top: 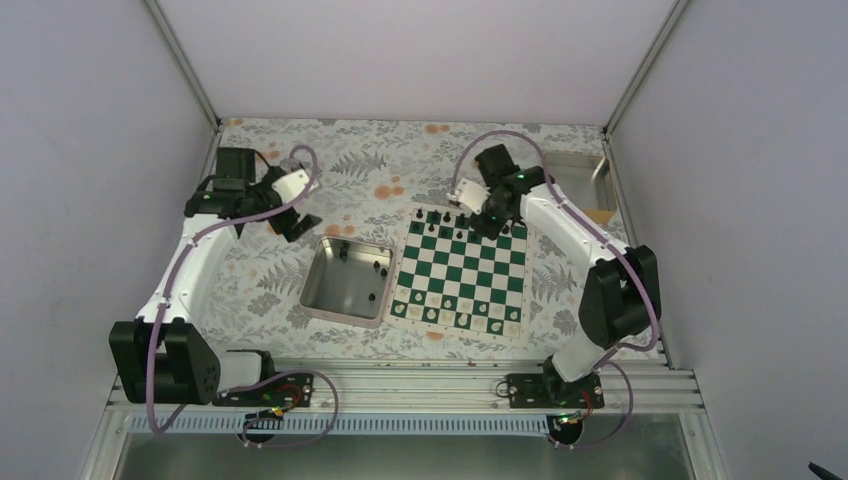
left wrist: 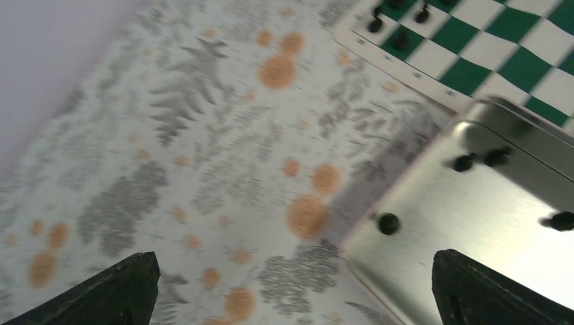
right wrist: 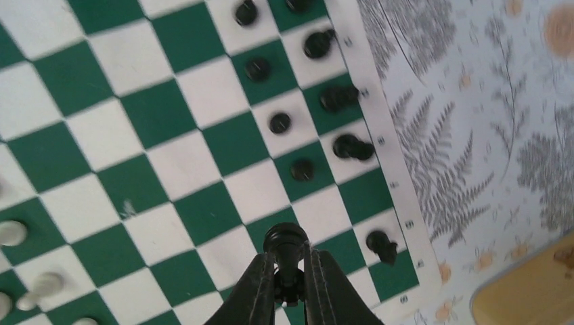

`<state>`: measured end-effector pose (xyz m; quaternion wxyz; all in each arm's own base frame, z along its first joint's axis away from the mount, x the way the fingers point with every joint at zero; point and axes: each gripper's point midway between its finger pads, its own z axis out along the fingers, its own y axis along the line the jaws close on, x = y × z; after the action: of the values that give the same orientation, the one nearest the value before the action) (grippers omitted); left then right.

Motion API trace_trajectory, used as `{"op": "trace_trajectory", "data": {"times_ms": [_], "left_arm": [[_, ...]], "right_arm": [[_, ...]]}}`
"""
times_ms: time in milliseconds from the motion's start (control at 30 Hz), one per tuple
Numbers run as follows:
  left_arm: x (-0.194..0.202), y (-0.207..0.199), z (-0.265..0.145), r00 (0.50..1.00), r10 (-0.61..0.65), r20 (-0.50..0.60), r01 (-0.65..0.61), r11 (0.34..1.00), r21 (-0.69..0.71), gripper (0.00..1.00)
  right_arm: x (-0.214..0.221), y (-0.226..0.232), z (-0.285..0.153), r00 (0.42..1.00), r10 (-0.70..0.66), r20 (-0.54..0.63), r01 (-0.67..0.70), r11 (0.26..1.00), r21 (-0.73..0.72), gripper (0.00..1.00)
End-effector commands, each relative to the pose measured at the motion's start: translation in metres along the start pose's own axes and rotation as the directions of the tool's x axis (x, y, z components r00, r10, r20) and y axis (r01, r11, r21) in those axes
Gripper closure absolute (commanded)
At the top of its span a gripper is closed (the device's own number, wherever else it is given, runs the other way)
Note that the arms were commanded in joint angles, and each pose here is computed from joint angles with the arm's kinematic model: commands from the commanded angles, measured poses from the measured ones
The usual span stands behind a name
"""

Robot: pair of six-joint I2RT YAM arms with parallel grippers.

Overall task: Set up the chess pieces on the board
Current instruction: Place the chess piece on the chessboard.

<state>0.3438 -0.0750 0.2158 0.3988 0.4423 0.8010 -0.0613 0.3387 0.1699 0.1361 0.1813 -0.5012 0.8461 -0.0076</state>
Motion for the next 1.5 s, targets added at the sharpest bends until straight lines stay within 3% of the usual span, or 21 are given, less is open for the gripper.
{"op": "trace_trajectory", "data": {"times_ms": [0,267,933,1167,1467], "left_arm": [[0.011,-0.027,0.006,0.998,0.026,-0.049,-0.023,0.998,0.062,0.0],[0.009,-0.043,0.017,0.997,0.043,-0.068,-0.037,0.995,0.088,0.0],[0.016,-0.05,0.027,0.995,0.04,-0.094,-0.032,0.996,0.085,0.0],[0.018,-0.05,0.028,0.994,0.042,-0.1,-0.034,0.996,0.08,0.0],[0.016,-0.049,0.033,0.993,0.052,-0.104,-0.043,0.995,0.089,0.0]], "right_arm": [[0.021,-0.022,0.005,0.998,0.058,0.024,-0.058,0.998,0.006,0.89],[0.054,-0.054,0.038,0.992,0.118,-0.041,-0.119,0.993,-0.008,0.89],[0.034,-0.084,0.074,0.993,0.105,-0.061,-0.107,0.994,-0.029,0.89],[0.05,-0.104,0.059,0.987,0.152,-0.058,-0.151,0.988,0.011,0.88],[0.108,-0.118,0.041,0.966,0.243,-0.093,-0.24,0.97,0.037,0.88]]}}
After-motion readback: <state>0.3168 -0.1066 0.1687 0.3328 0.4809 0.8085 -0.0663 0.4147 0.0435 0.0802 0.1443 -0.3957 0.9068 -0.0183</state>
